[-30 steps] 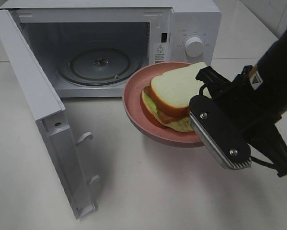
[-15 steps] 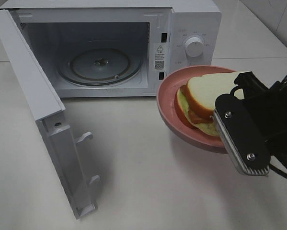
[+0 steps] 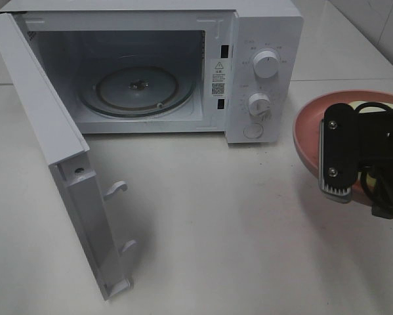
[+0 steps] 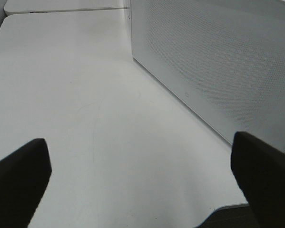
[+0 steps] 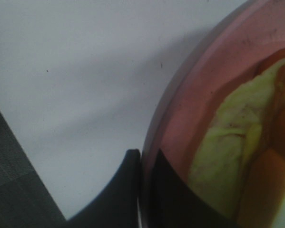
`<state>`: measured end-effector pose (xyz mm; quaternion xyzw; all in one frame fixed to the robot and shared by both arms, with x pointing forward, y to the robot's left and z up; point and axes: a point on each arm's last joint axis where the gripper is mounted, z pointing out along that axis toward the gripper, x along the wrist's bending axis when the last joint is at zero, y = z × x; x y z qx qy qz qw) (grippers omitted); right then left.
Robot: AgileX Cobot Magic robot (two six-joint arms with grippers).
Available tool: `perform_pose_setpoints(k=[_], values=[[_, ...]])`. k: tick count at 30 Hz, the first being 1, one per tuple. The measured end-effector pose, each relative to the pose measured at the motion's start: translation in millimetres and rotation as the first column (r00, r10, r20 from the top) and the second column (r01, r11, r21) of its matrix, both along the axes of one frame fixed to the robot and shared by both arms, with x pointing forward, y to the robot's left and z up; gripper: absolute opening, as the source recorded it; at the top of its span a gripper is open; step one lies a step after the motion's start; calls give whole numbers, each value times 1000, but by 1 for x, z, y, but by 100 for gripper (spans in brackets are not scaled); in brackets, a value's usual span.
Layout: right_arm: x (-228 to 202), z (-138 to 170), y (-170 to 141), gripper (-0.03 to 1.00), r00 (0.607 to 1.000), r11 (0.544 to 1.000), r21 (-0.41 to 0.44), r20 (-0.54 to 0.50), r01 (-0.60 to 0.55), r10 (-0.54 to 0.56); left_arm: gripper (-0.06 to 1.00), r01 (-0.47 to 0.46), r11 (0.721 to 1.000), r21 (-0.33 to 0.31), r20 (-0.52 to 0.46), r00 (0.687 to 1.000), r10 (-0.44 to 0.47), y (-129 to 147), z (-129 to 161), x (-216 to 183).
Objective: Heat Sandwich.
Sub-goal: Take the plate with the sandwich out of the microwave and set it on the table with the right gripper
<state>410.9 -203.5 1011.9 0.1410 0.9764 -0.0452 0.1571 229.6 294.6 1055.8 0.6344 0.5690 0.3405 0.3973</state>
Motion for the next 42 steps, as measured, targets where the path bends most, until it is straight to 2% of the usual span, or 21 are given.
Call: perform_pose_setpoints(k=[2,4,7,8,9,13,14,22,26,31,32,34,35,39,42], values=[[-1,0,-4,3,995,995,-15,5,99,-99,97,0,1000,0,0,1000,0,0,0,0],[-2,0,-5,3,992,992,-20,3,126,-126,97,0,1000,0,0,1000,0,0,0,0],[-3,0,-7,3,968,968,-8,9,249,-249,97,0,1000,0,0,1000,0,0,0,0],[-3,0,-7,3,968,968,-8,9,249,-249,97,0,1000,0,0,1000,0,0,0,0],[-4,0,-7,3,950,950,9,16,311,-311,97,0,1000,0,0,1000,0,0,0,0],[-4,0,-8,3,921,921,36,26,388,-389,97,0,1000,0,0,1000,0,0,0,0],[-4,0,-8,3,903,903,49,30,427,-429,97,0,1000,0,0,1000,0,0,0,0],[-4,0,-8,3,855,855,76,35,514,-517,97,0,1000,0,0,1000,0,0,0,0],[-4,0,-8,3,811,809,104,39,578,-584,97,0,1000,0,0,1000,0,0,0,0],[-4,0,-8,3,784,782,116,40,612,-620,97,0,1000,0,0,1000,0,0,0,0],[-4,0,-8,3,761,759,124,40,640,-648,97,0,1000,0,0,1000,0,0,0,0],[-4,0,-9,3,738,737,131,46,663,-673,97,0,1000,0,0,1000,0,0,0,0],[-2,-2,-9,3,721,721,128,55,681,-691,97,0,1000,0,0,1000,0,0,0,0],[3,-8,-6,3,693,695,113,60,710,-718,97,0,1000,0,0,1000,0,0,0,0],[6,-9,-3,3,685,686,110,59,719,-727,97,0,1000,0,0,1000,0,0,0,0]])
